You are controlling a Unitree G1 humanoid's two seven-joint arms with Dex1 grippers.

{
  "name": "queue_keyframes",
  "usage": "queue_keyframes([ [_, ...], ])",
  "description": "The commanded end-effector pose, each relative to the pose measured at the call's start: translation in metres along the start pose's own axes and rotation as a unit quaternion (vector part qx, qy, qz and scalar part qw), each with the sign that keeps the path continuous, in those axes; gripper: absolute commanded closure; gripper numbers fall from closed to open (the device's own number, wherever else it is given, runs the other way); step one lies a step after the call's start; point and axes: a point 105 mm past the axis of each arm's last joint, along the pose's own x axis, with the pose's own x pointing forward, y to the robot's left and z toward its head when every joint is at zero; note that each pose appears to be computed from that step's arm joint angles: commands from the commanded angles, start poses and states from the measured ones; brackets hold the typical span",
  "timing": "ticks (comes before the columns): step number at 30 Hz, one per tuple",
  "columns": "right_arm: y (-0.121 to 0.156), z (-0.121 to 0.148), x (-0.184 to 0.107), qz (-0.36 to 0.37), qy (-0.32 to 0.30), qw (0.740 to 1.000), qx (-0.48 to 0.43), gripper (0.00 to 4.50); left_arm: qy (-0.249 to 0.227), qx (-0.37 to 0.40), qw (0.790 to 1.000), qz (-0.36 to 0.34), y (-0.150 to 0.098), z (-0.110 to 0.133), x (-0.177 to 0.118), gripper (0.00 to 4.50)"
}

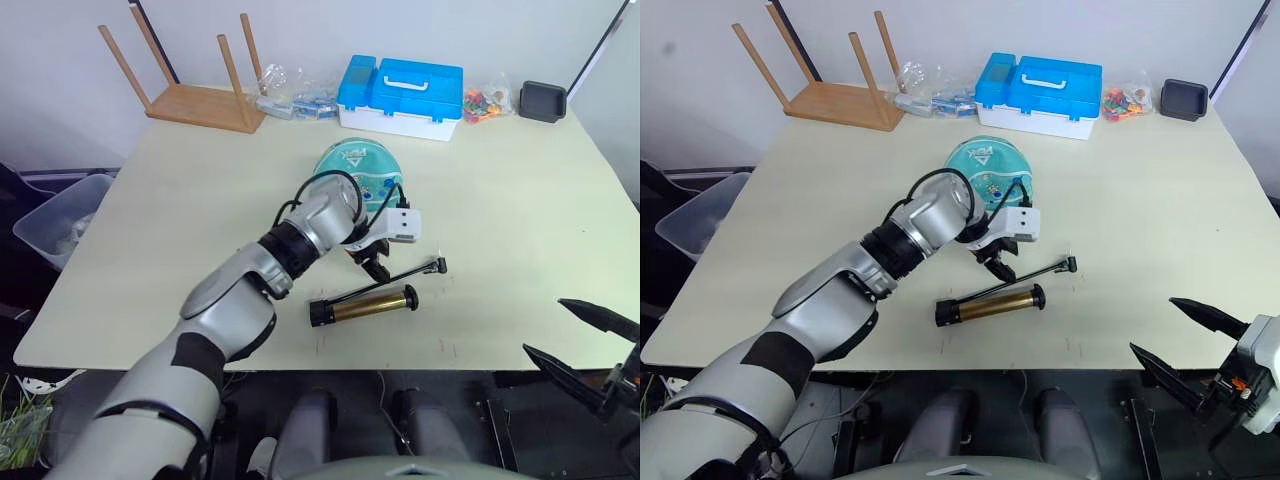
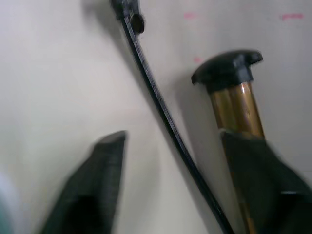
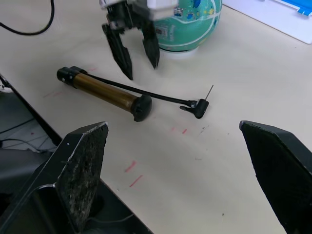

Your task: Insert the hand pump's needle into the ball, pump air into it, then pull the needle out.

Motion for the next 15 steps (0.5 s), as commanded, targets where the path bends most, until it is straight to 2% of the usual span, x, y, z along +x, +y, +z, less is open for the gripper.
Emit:
queue_keyframes([
  [1, 0.002, 0.005, 0.002, -0.004, -0.013, 1.000, -0.015, 0.00, 0.015, 0.026, 0.999, 0.029, 0.008, 0.008, 0.010, 1.19],
  [7, 0.003, 0.005, 0.003, -0.008, -0.015, 1.000, -0.015, 0.00, 0.034, 0.042, 0.997, 0.058, 0.013, 0.008, 0.032, 1.19],
  [15, 0.003, 0.006, 0.004, -0.012, -0.016, 1.000, -0.017, 0.00, 0.025, 0.036, 0.995, 0.087, 0.013, 0.014, 0.056, 1.19],
])
